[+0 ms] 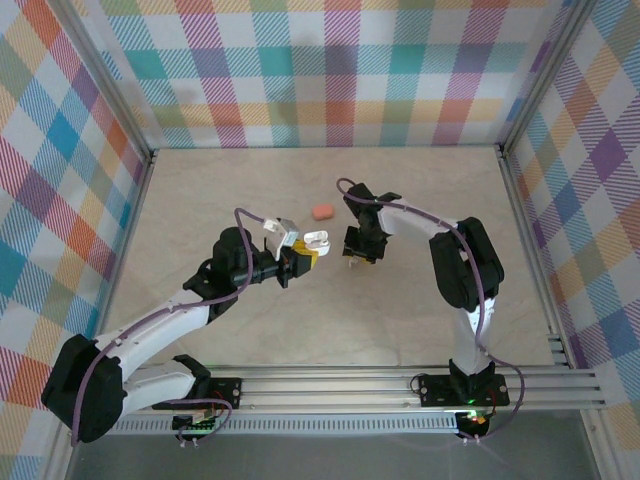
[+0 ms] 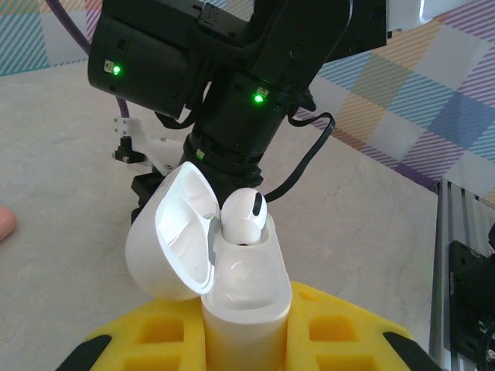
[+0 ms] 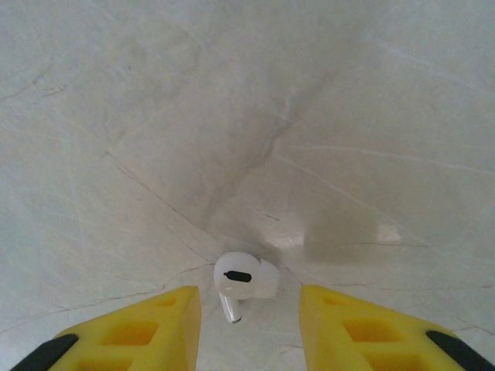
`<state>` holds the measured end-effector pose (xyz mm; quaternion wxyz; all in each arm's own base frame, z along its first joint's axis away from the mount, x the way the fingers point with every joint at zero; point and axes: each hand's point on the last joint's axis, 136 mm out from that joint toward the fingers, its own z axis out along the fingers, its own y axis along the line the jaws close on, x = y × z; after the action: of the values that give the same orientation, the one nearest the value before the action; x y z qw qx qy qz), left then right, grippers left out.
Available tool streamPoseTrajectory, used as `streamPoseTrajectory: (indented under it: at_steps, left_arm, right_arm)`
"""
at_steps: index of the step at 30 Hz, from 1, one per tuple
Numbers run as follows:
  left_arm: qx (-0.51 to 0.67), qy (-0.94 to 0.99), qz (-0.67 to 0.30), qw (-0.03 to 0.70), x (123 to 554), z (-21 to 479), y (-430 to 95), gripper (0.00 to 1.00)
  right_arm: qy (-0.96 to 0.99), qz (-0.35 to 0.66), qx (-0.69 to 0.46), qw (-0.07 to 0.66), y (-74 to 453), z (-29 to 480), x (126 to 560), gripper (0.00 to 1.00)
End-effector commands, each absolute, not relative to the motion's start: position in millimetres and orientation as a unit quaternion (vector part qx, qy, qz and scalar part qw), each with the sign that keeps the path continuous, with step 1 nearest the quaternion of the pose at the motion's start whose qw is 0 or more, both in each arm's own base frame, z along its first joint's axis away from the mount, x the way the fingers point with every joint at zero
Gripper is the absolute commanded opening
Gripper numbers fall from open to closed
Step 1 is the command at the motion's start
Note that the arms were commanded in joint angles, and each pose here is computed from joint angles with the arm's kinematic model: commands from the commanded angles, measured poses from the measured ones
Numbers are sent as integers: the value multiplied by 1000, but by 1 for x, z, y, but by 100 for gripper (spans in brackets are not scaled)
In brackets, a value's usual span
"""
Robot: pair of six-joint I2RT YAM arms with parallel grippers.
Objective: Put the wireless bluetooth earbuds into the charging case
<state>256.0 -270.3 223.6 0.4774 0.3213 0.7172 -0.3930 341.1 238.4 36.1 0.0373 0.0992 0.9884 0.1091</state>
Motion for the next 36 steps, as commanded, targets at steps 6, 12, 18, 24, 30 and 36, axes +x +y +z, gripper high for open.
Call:
streamPoseTrajectory:
  at_steps: [6,12,18,24,30,36]
  left_arm:
    - [339,693,-396,498,254,240,-272,0]
    - [338,695,-396,495,253,238,-271,0]
    - [339,698,-391,495,251,236,-269,0]
    - [334,703,-391,492,247,229,-266,0]
    - [324,708,-387,493,243,219,-258,0]
    - [307,702,-391,510,236,212,-249,0]
  right_arm:
    - [989,99,105,34,244,27,341,38]
    - [989,94,107,30,244,22,340,35]
    - [990,94,99,33,247,24,344,31]
    - [990,102,86,43,250,29,347,23]
    - [987,120,72,77,253,43,350,19]
    - [976,134,36,170,252,92,357,14]
